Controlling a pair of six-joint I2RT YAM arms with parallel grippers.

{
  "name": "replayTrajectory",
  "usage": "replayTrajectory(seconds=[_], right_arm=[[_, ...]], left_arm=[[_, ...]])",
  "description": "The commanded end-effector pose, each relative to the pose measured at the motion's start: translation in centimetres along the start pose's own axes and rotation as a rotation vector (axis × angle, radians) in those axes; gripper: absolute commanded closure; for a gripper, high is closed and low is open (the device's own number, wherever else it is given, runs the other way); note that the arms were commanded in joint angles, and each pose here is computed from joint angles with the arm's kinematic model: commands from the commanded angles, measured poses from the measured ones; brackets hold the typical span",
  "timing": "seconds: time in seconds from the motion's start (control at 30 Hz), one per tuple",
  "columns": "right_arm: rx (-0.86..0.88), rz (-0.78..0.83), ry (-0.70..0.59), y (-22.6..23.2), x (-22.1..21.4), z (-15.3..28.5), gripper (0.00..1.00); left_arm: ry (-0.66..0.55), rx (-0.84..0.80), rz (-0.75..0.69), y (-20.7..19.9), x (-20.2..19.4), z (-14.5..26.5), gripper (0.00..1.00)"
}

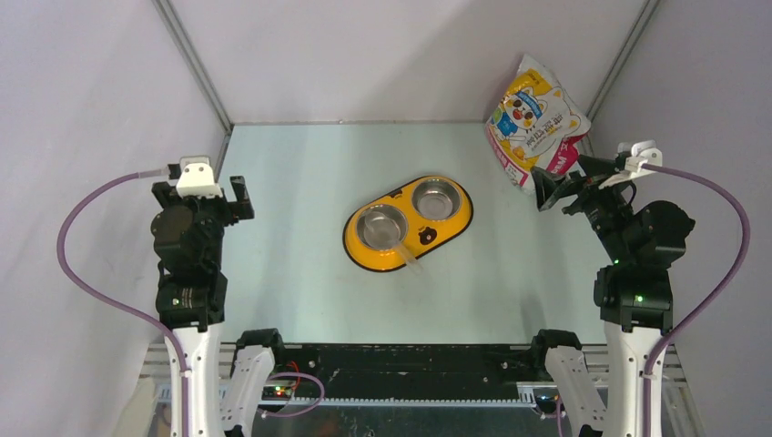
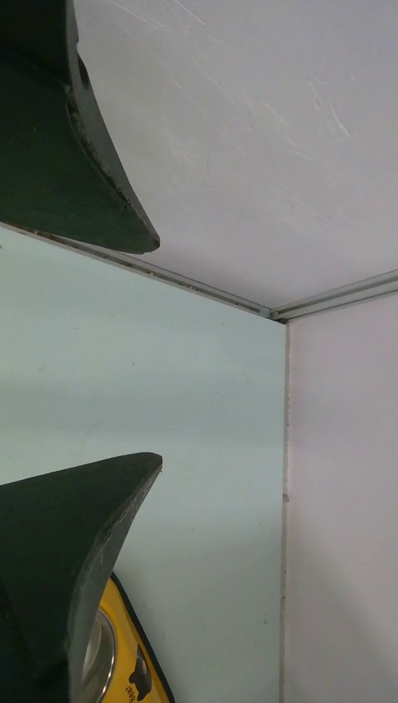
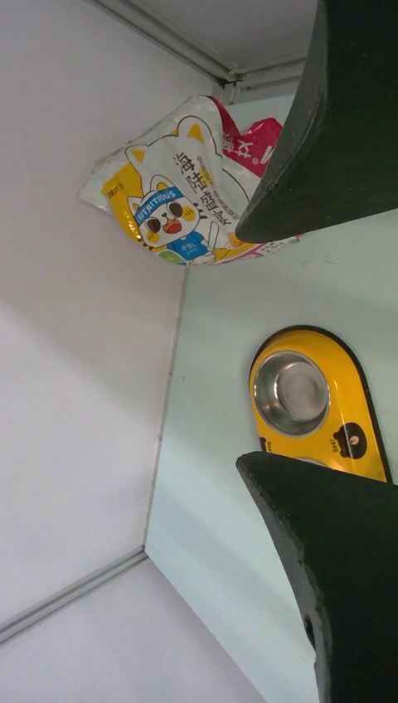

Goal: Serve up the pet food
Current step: Move the pet food bowl to the center of the board.

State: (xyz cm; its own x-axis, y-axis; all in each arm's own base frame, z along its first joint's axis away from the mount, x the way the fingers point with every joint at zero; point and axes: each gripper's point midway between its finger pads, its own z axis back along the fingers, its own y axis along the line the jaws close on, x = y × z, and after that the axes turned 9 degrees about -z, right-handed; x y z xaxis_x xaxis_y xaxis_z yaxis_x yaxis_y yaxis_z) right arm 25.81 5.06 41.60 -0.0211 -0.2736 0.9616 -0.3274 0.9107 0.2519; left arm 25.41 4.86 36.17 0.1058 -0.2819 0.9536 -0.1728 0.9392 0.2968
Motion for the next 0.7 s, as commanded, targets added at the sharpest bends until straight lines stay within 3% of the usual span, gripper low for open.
replayTrajectory(seconds=[0.0, 0.27, 0.43, 0.67], right_arm=[[0.09, 0.048, 0.004, 1.4, -0.2, 0.1, 0.0], [0.168, 0.131, 0.054, 1.8, -2.2, -0.3, 0.0], [0.177, 0.184, 0.09, 0.9, -3.9, -0.9, 0.0], [0.141, 0.263, 0.274, -0.9, -9.1, -2.7, 0.0]], left_arm=[[-0.007, -0.031, -0.019, -0.5, -0.1, -0.3, 0.02], [-0.007, -0.077, -0.039, -1.2, -0.3, -0.3, 0.02], [-0.005, -0.262, -0.112, -4.5, -1.3, -0.6, 0.02], [0.093, -0.424, -0.262, -9.0, -3.6, -2.3, 0.02]])
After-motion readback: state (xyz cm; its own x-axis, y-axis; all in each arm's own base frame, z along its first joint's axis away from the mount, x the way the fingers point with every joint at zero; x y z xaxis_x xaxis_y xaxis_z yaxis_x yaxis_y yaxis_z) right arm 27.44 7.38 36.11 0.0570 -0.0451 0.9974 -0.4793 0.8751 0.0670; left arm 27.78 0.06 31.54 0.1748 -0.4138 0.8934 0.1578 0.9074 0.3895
